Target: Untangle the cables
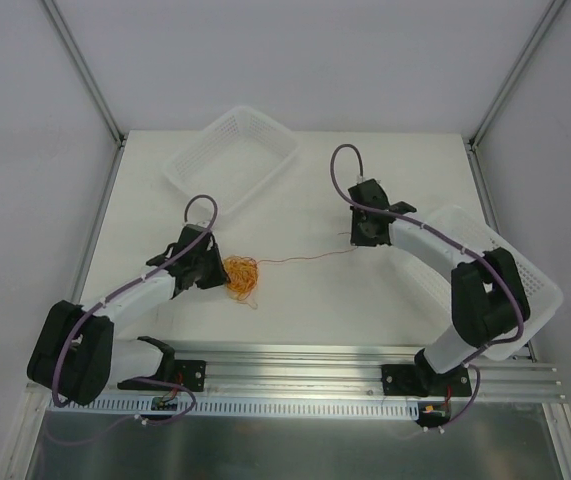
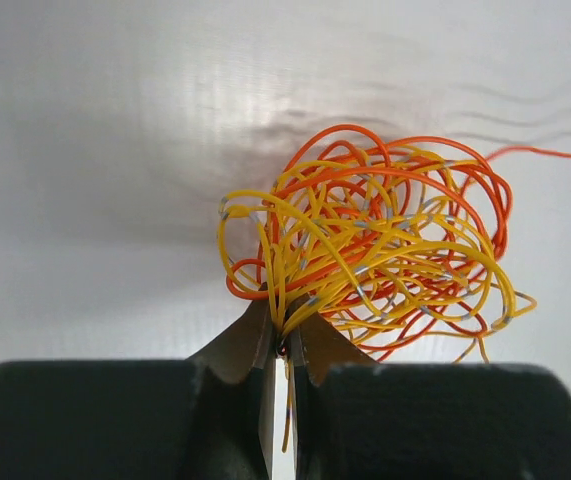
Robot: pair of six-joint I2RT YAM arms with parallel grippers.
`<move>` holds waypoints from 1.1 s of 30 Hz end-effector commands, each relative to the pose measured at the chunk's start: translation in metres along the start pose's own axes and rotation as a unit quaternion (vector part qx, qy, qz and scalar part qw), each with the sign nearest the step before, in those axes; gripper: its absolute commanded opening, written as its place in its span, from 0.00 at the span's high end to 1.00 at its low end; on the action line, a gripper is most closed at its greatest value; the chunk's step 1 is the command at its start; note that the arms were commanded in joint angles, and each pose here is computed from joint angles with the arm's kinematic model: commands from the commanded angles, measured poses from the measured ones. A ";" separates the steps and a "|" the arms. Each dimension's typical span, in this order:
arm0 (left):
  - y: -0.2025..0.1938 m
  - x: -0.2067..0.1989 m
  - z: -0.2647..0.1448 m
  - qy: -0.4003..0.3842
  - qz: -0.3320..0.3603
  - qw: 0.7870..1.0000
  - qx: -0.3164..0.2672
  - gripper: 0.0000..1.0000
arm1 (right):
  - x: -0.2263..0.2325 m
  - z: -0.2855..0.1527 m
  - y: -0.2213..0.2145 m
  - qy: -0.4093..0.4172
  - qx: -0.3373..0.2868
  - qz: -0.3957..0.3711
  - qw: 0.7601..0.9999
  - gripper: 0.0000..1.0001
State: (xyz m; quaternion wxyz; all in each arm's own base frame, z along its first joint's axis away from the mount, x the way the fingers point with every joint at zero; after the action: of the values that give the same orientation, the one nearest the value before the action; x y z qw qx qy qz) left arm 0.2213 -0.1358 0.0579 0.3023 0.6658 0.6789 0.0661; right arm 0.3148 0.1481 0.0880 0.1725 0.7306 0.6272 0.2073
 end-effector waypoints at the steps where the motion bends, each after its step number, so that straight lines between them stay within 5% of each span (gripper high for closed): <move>1: 0.000 0.023 -0.006 0.044 -0.047 0.998 -0.011 1.00 | -0.006 -0.042 0.041 0.013 -0.060 0.017 0.998 0.99; 16: 0.016 0.056 -0.024 0.112 -0.092 0.988 -0.058 0.97 | -0.027 -0.202 0.149 0.126 -0.259 0.081 0.954 0.99; 33: 0.048 0.095 -0.085 0.212 -0.094 0.962 -0.143 0.90 | -0.075 -0.248 0.192 0.118 -0.329 0.131 0.928 1.00</move>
State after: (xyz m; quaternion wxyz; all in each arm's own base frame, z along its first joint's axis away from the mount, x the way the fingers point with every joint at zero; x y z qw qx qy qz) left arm 0.2226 -0.0326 0.0976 0.2605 0.5228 0.7809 0.2214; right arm 0.3402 0.0486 0.3617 0.2786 0.7004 0.4519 0.4770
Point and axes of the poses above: each gripper's point midway between its finger pads, its own z axis out along the fingers, its own x axis along the line the jaws close on, y = z × x, the point moved 3 cm from there along -z, back along the fingers, and after that the axes turned 8 degrees about z, right-handed, at the moved point
